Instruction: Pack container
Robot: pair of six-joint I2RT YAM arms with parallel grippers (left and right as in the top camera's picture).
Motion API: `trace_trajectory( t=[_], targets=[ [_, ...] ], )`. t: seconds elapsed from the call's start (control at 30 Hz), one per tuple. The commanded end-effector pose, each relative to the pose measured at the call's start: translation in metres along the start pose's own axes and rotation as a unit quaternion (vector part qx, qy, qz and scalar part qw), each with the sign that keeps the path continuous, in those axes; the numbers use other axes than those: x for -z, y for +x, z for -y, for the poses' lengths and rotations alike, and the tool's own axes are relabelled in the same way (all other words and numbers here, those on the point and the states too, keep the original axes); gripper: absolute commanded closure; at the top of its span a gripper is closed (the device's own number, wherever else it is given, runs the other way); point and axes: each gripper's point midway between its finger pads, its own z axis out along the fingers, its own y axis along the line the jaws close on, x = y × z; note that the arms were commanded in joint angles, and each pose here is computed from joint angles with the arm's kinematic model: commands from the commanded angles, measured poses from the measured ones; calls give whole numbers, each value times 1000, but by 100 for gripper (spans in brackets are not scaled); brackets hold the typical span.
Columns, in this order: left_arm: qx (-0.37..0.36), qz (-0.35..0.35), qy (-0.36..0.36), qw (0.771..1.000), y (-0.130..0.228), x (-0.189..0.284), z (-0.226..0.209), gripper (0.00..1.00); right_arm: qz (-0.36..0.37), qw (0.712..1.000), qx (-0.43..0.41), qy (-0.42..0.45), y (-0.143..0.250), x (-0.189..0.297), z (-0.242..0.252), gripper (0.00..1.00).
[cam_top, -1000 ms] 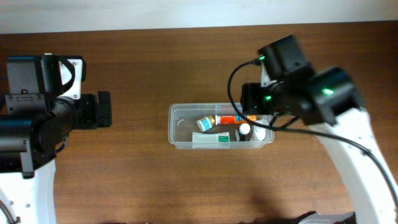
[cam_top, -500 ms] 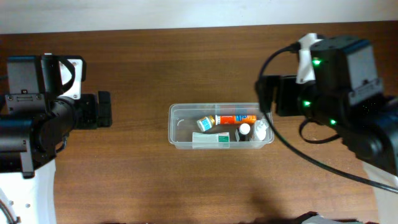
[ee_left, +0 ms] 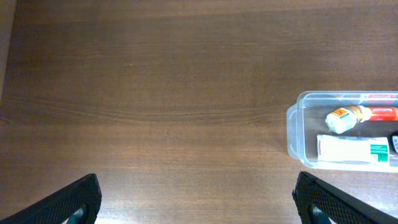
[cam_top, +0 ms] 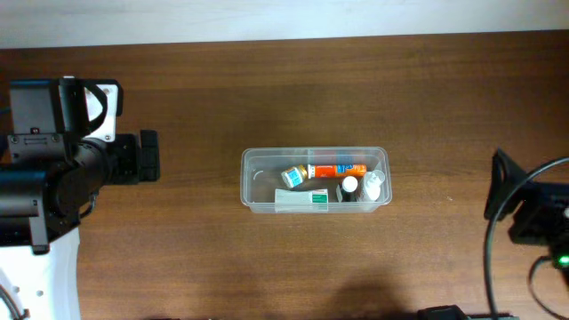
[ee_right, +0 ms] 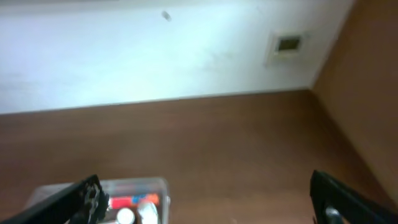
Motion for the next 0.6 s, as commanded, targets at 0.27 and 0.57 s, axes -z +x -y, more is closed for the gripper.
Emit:
trace_trajectory(
  t=[0.27, 0.57],
  targets=[
    [8, 4, -2, 1000, 0, 2, -2, 1, -74, 995, -9, -66, 179, -79, -20, 2],
    [8, 4, -1, 1000, 0, 2, -2, 1, -82, 992, -12, -95, 277, -101, -28, 2]
  ],
)
